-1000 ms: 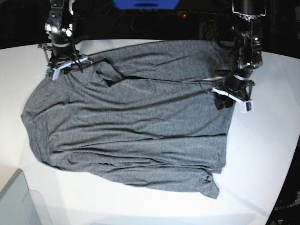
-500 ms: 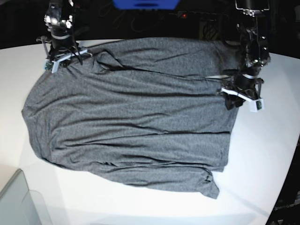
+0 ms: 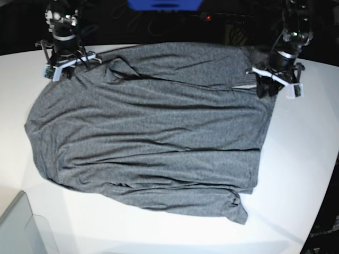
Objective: Layout the t-shirt on the table in an organized manner, then fold the t-shirt properly
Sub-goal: 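Pull the shirt shoulders outward with both grippers to spread it, then hold the shirt shoulders with both grippers, keeping it flat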
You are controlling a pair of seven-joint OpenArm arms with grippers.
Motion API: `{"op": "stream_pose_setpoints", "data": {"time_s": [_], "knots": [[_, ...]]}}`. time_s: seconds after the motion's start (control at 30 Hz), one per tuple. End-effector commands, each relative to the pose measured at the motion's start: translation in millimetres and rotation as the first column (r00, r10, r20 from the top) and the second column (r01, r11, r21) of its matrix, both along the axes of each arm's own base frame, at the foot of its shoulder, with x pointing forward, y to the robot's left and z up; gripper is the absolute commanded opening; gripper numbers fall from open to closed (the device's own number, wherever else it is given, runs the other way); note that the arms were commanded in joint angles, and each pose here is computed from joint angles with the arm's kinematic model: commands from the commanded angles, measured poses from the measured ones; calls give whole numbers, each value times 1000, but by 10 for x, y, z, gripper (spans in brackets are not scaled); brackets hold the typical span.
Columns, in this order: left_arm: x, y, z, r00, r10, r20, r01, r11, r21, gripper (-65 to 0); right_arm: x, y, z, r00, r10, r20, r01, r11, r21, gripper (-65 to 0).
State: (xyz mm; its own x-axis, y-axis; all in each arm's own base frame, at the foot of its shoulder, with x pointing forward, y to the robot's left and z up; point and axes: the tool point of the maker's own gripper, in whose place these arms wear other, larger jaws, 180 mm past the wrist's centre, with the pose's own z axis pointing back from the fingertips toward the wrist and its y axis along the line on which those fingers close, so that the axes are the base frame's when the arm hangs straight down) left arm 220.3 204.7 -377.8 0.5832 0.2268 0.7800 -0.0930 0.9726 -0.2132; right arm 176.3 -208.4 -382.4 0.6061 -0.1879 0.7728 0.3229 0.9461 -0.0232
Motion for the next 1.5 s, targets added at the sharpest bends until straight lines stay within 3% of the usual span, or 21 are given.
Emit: {"op": "stream_pose_setpoints", "data": {"time_s": [0.0,0.2,0.27,0.5,0.97,1.47], "knots": [[-10,-7,95,1000,-13,22,13,1000,5,-421,15,-21,83,1000,2,30,-2,1000,-18,-650],[-416,-49,-54,996,-31,-86,31,999,7,-208,-14,78,52,999,28,18,-28,1000,-4,-538],[-542,-55,-111,993,-29,-118,30,1000,3,-167,-54,86,39,1000,29,10,-29,1000,-3,-501],[-778,270,-256,981,69,-179,-63,997,42,-159,-74,126,11,999,37,0,-37,999,6,-418],[-645,358,-400,978,92,-189,-86,996,37,-163,-76,126,9,999,37,-2,-36,999,6,-417],[-637,131,-604,973,40,-228,-43,999,-8,-583,-67,107,33,999,35,4,-35,999,1,-412]]}}
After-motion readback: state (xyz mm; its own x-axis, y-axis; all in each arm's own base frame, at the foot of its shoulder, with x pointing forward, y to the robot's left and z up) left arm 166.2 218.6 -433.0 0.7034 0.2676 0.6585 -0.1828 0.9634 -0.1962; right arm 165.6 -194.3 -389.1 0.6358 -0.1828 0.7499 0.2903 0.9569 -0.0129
